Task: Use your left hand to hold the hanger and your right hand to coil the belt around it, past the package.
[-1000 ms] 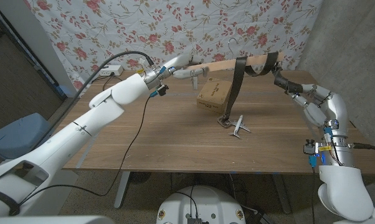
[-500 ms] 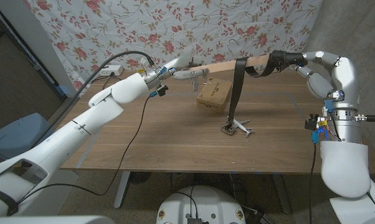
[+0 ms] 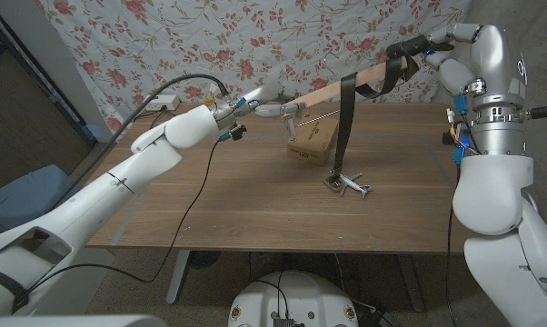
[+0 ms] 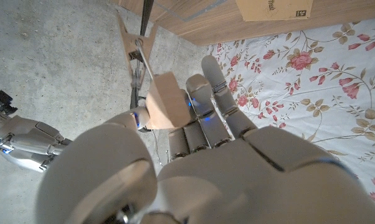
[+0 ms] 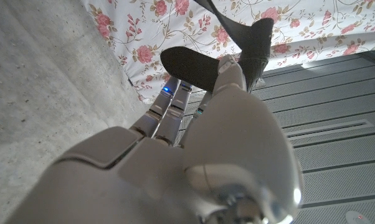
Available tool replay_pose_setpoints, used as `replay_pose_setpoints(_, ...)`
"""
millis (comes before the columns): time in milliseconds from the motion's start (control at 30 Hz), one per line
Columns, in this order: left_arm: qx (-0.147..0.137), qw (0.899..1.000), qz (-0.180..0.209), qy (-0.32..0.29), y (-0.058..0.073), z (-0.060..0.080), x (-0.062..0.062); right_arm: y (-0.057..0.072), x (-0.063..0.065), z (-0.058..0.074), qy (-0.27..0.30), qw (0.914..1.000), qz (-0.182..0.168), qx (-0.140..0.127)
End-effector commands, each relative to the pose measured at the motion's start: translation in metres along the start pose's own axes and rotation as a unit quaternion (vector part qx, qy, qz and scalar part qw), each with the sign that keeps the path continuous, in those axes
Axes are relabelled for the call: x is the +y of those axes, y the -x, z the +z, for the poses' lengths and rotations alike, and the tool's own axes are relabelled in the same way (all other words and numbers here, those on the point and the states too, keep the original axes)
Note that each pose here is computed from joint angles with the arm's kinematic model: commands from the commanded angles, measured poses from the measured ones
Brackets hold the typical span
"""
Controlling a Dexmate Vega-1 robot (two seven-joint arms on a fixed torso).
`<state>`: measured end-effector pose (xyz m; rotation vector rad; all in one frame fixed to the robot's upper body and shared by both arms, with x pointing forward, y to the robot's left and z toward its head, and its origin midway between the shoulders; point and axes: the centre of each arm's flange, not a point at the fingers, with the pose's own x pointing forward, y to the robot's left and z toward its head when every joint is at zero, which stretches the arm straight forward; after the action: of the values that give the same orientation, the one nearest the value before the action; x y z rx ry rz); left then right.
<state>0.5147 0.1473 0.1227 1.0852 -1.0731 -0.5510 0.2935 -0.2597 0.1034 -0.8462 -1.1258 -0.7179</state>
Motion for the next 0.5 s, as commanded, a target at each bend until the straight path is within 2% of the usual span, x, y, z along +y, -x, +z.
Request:
replay_pose_setpoints(33,0.016,0.999,-0.038,-0.016,-0.010,0.001,0.000,-0.055,0.004,0.009,0.069,0.9968,0.040,-0.002)
replay_pose_setpoints(233,0.034,0.996,-0.076,-0.032,-0.017,0.004,0.000,-0.076,0.015,0.020,0.125,0.9900,0.065,-0.009)
replay_pose_setpoints(433,0.046,0.987,-0.148,-0.051,-0.035,0.010,0.004,-0.096,0.028,0.026,0.163,0.9792,0.121,0.001)
replay_pose_setpoints(500,0.050,0.983,-0.160,-0.073,-0.040,0.016,0.004,-0.100,0.033,0.027,0.171,0.9756,0.137,0.002)
